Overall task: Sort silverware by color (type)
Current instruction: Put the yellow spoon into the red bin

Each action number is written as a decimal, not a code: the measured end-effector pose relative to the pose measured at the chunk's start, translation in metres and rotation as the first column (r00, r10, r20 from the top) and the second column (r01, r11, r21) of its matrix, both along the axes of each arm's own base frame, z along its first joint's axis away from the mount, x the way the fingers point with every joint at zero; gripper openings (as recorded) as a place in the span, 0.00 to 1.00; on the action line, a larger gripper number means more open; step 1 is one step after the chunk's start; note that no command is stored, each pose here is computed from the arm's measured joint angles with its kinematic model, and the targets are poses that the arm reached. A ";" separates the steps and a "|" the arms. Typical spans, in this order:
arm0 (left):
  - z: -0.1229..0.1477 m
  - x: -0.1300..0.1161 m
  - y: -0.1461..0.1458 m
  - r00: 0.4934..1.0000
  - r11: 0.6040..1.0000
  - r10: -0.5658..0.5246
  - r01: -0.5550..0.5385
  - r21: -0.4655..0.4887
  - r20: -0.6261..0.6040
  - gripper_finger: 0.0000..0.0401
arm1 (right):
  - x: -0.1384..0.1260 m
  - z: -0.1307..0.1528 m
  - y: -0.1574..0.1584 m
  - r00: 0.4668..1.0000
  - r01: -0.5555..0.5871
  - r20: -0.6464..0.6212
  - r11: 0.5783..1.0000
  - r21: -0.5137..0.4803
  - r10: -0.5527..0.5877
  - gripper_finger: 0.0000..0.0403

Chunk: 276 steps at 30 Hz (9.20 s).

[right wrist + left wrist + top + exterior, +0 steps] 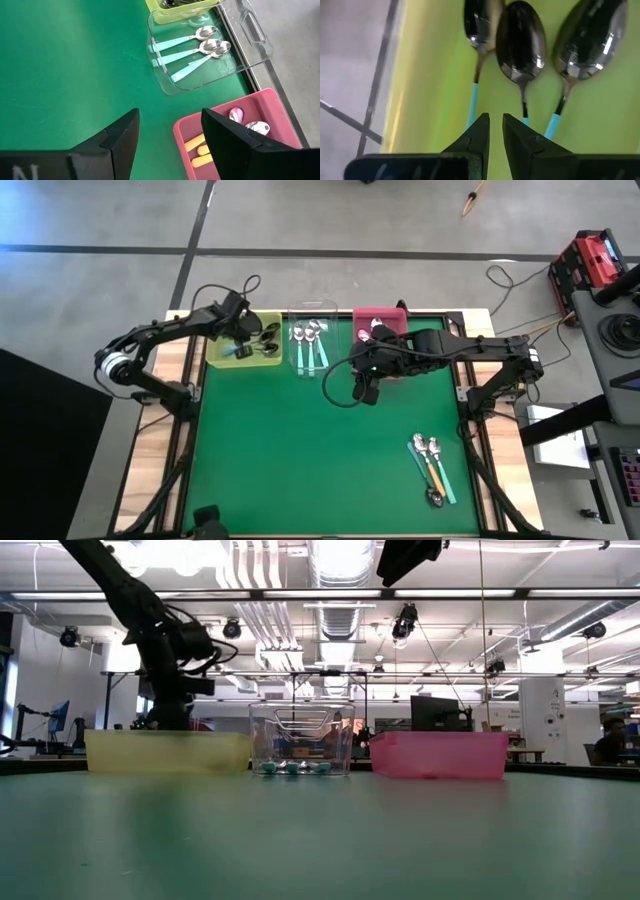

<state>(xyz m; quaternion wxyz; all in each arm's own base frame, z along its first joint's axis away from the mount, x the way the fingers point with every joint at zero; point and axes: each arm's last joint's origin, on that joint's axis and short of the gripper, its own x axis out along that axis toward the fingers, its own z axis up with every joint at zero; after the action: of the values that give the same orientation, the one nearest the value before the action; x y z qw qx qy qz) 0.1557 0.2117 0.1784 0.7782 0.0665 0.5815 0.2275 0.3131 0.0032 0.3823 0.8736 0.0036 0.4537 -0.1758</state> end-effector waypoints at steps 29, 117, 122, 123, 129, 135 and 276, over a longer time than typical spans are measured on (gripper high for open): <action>0.028 0.013 -0.050 0.913 0.981 0.196 -0.180 -0.077 0.357 0.09 | 0.001 0.000 0.002 0.997 0.064 0.036 0.994 0.090 -0.067 0.51; 0.151 0.008 -0.228 0.044 0.826 -0.410 0.442 0.350 0.911 0.09 | -0.113 -0.217 0.152 0.580 0.736 -0.723 0.621 0.269 -0.375 0.51; 0.150 0.008 -0.228 0.049 0.825 -0.412 0.443 0.350 0.910 0.09 | -0.120 -0.221 0.147 0.569 0.742 -0.726 0.622 0.250 -0.386 0.51; 0.150 0.009 -0.228 0.049 0.826 -0.412 0.442 0.350 0.910 0.09 | -0.121 -0.222 0.146 0.566 0.743 -0.727 0.623 0.246 -0.389 0.51; 0.150 0.009 -0.228 0.050 0.823 -0.423 0.440 0.360 0.905 0.09 | -0.123 -0.228 0.145 0.570 0.741 -0.725 0.622 0.251 -0.386 0.51; 0.150 0.009 -0.228 0.052 0.820 -0.432 0.439 0.368 0.900 0.09 | -0.121 -0.229 0.146 0.589 0.734 -0.713 0.620 0.276 -0.380 0.51; 0.151 -0.017 -0.225 0.089 0.756 -0.583 0.422 0.500 0.807 0.09 | -0.050 -0.156 -0.261 0.478 0.878 -0.502 0.394 0.272 -0.720 0.07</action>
<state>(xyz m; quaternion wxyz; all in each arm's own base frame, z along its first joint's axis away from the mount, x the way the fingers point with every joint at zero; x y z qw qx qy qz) 0.1384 -0.0136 0.3294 0.9832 0.1694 -0.0643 -0.0201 0.2630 -0.2582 0.2262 0.5604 0.4212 0.5499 -0.4539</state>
